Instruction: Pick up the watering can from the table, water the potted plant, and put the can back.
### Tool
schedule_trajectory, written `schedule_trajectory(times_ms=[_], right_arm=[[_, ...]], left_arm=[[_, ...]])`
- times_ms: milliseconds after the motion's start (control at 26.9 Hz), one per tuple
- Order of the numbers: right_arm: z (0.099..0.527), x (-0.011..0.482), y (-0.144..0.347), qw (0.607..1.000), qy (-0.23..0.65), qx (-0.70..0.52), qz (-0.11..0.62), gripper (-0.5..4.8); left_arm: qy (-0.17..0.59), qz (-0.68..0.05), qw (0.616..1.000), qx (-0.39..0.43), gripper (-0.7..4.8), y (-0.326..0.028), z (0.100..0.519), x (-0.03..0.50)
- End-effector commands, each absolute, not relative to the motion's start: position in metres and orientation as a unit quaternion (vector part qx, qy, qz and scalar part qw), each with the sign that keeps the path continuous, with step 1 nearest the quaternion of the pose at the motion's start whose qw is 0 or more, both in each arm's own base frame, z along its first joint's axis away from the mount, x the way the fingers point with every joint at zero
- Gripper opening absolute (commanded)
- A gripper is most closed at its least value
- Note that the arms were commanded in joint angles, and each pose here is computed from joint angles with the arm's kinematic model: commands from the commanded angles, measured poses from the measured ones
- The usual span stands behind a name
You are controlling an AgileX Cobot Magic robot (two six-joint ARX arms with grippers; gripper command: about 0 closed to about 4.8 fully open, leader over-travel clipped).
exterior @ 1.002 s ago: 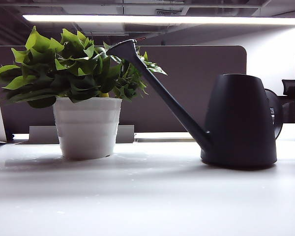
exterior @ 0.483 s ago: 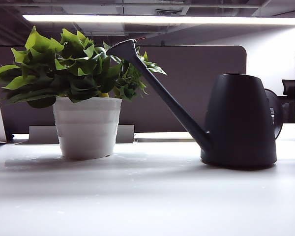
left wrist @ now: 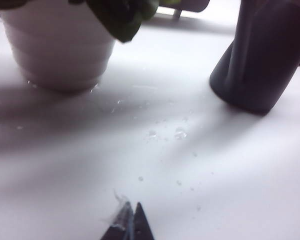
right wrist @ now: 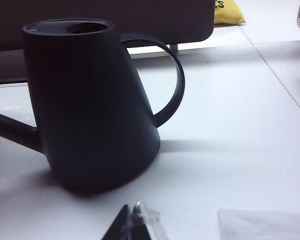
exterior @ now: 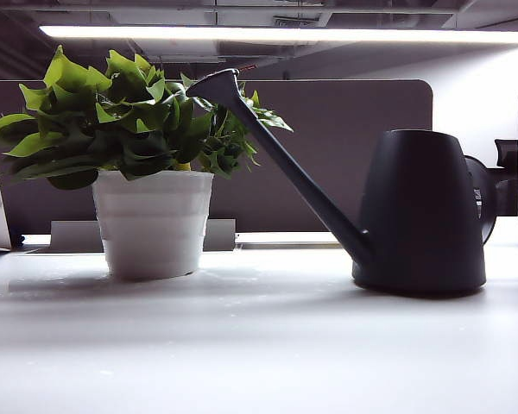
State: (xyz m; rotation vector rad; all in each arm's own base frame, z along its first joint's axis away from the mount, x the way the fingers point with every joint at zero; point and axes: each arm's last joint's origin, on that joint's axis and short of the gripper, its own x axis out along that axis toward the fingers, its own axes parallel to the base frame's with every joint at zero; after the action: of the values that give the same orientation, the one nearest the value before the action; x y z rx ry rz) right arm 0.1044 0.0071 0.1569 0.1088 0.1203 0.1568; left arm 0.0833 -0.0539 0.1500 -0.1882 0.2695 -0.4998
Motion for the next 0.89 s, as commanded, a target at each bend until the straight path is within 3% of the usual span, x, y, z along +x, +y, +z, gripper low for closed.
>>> schedule_trajectory(times_ms=[37,668,891], right_arm=[[0.1577,0.1046,0.0073,0.994,0.053,0.055,0.08,-0.05],[0.1577,0.1045,0.0073,0.994,0.053,0.054,0.08,-0.05],[0.1668,0.0967,0.0056,0.996,-0.005,0.052,0.076,-0.05]], left_arm=[[0.126,-0.253,0.954,-0.097,-0.06,-0.0545,0.1488,0.0838],[0.134,-0.254,0.953,-0.094,-0.05,-0.0546,0.1468,0.0835],[0.122,-0.244,0.957,-0.1,-0.05,-0.0515,0.1486,0.0839]])
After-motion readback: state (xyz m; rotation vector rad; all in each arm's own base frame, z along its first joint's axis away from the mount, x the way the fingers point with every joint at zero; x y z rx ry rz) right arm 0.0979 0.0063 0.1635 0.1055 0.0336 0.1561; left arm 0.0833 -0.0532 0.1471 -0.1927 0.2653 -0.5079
